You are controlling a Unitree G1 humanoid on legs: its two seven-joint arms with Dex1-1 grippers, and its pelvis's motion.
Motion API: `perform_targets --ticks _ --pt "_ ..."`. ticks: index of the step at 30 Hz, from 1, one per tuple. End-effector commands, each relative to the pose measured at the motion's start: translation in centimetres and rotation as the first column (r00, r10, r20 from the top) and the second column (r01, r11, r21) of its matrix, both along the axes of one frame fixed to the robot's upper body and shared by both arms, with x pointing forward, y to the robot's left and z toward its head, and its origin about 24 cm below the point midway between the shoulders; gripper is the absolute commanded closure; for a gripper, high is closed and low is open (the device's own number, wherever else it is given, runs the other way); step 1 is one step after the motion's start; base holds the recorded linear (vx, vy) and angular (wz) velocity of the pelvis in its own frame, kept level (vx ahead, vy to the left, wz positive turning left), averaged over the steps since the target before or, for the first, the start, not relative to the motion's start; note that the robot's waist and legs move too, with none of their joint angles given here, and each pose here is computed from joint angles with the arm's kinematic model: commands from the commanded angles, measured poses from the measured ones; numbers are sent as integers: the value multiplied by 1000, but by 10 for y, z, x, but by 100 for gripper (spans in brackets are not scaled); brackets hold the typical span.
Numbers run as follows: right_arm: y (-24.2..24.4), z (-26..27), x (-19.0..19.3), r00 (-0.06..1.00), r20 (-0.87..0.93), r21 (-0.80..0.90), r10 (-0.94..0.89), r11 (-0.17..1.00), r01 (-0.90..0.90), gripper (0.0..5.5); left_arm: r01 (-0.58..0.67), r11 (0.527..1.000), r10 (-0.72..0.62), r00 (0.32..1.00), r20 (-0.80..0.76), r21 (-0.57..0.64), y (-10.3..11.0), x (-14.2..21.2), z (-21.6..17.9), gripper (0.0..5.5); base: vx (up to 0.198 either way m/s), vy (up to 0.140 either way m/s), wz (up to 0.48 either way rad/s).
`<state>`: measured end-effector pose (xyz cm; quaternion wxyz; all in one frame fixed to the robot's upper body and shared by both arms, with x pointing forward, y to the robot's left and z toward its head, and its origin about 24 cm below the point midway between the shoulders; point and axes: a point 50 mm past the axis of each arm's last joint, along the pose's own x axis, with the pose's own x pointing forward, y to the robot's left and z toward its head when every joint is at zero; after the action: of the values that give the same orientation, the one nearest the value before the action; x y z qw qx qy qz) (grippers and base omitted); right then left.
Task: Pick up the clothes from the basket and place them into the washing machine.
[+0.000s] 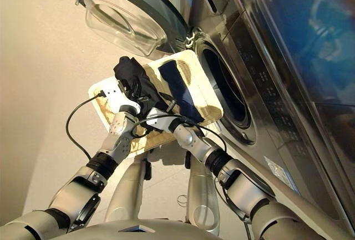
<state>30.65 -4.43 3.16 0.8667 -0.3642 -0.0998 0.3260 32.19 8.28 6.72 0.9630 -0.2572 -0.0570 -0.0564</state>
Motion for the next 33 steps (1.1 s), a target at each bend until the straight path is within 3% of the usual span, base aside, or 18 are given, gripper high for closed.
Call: perform_targets --ticks 1,3,4,6,12,13,14,19,26,33 --pt "36 22 3 995 88 61 45 997 -50 0 62 992 -39 979 200 -112 -12 -2 40 550 0 0 0" --pt "34 26 7 995 99 75 18 997 -26 0 78 987 -47 976 214 -139 -12 -5 43 550 0 0 0" --pt "34 26 7 995 99 75 18 997 -26 116 78 987 -47 976 214 -139 -12 -5 43 550 0 0 0" --pt "34 32 12 994 110 92 -12 996 1 550 107 982 -70 972 223 -157 -13 -10 44 550 0 0 0" --pt "27 38 18 989 132 127 -62 991 46 550 117 980 -73 964 255 -162 -11 -13 50 550 0 0 0" --pt "23 38 19 988 130 142 -88 987 69 550 110 983 -67 963 262 -150 -11 -12 52 293 0 0 0" --pt "22 37 19 987 128 149 -97 986 77 550 105 984 -65 962 266 -142 -10 -12 53 0 0 0 0" --pt "7 34 22 972 133 189 -192 968 165 550 58 987 -19 968 249 -151 -3 -11 50 0 0 0 0" --pt "-39 32 32 877 150 275 -457 871 407 550 -131 974 166 968 189 -187 37 -14 36 0 0 0 0" --pt "-116 37 47 607 225 291 -762 647 705 550 -303 944 319 938 136 -128 72 -21 20 0 45 6 -1"
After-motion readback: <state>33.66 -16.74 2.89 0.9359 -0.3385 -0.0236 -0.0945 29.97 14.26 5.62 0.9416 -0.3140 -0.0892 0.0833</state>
